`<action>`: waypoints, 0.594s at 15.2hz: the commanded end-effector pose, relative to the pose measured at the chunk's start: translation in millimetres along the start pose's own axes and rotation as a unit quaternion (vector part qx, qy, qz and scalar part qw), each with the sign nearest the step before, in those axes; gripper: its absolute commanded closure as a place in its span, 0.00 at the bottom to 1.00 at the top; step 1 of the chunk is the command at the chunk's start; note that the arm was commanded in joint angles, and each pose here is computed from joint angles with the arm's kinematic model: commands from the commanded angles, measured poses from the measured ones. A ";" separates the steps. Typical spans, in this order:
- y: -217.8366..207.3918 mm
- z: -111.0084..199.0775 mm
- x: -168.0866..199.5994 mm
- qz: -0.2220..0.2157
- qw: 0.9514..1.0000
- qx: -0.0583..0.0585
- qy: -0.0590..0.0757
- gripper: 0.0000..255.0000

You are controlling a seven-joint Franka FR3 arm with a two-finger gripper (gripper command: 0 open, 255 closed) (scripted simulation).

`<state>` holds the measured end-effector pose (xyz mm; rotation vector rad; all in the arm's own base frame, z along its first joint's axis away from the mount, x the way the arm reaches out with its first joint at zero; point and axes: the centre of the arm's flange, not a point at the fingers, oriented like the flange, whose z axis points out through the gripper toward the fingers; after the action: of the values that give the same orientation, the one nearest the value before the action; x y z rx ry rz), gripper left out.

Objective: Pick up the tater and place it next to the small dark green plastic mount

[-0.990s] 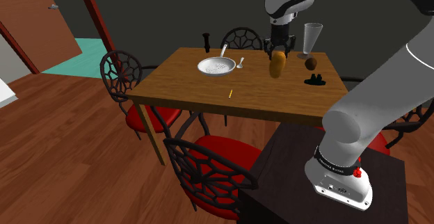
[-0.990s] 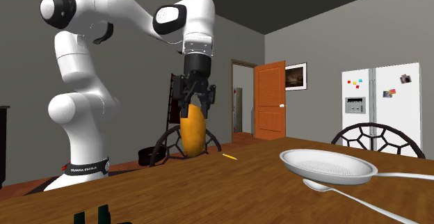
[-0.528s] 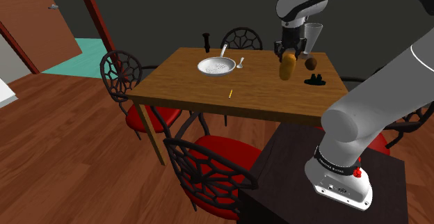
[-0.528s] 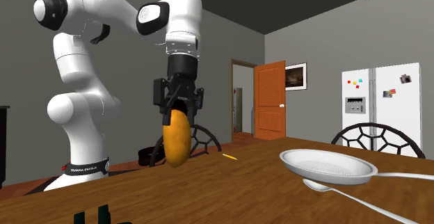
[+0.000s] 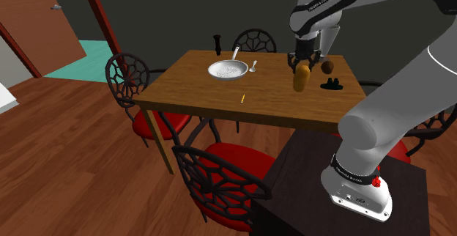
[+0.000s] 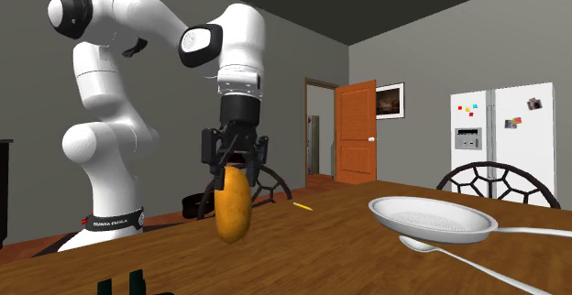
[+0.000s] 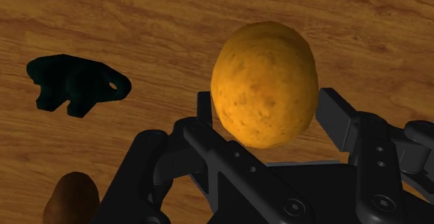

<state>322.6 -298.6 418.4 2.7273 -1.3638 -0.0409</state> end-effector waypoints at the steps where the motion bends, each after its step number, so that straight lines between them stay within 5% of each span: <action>1: -1.5 10.6 -0.3 0.000 1.000 0.000 0.000 1.00; 9: -5.5 52.7 -1.0 0.000 1.000 0.000 0.000 1.00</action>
<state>324.1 -299.8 377.1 2.7266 -1.3614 -0.0162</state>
